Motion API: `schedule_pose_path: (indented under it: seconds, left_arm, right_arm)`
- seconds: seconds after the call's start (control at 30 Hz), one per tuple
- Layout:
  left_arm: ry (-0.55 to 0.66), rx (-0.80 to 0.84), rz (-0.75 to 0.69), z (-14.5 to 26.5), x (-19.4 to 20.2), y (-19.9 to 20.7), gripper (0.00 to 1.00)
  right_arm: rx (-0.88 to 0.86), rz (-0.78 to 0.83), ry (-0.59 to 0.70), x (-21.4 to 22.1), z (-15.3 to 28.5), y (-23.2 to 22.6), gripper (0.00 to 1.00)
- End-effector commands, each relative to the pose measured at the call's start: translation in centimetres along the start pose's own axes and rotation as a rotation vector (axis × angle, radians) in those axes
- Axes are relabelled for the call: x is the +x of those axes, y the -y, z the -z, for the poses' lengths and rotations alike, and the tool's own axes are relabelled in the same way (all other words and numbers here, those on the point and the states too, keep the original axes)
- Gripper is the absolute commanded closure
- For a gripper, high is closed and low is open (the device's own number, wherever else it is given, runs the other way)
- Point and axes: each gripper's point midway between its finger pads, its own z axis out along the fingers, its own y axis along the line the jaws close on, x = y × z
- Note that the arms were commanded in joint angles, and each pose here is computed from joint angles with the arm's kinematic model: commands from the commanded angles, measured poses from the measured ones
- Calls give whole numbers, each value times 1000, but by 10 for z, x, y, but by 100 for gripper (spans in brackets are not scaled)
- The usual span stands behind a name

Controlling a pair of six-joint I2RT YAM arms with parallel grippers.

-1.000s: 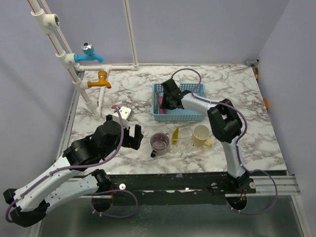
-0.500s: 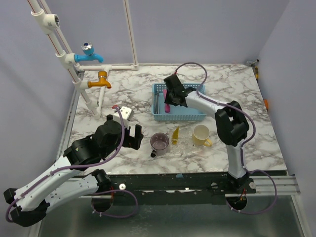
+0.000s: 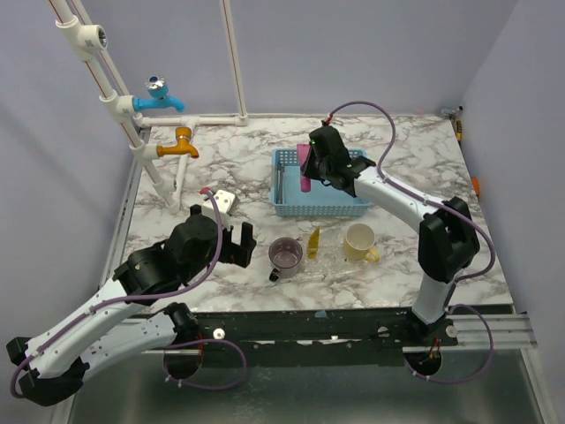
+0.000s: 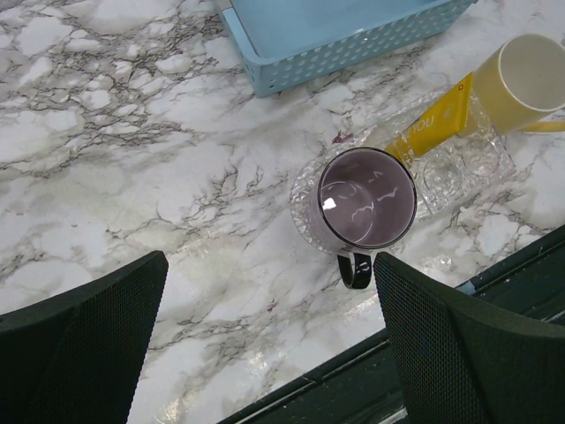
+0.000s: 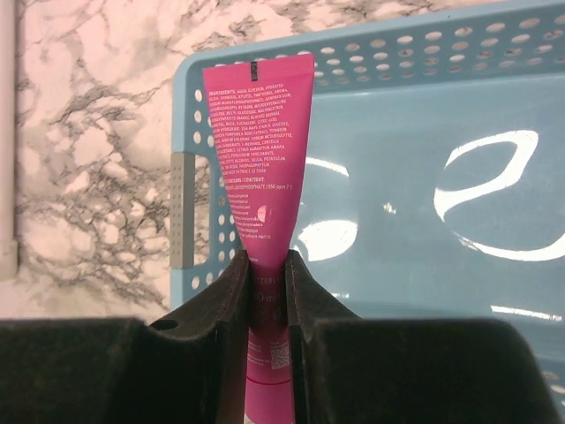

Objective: Prepare toiletry sets of a toothbrush and toothpaste on the tray

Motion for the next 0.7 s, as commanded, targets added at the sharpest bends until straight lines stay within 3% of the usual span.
schedule_pose_path:
  seconds: [0.0,0.67]
  left_arm:
    - [47,39,50,6,-15,8,1]
    - [105,260,271,4,-43,59,1]
  right_arm:
    - [-149,-66,48,-15,34,-24,82]
    - [-470,-267,157,23,177,-101,80]
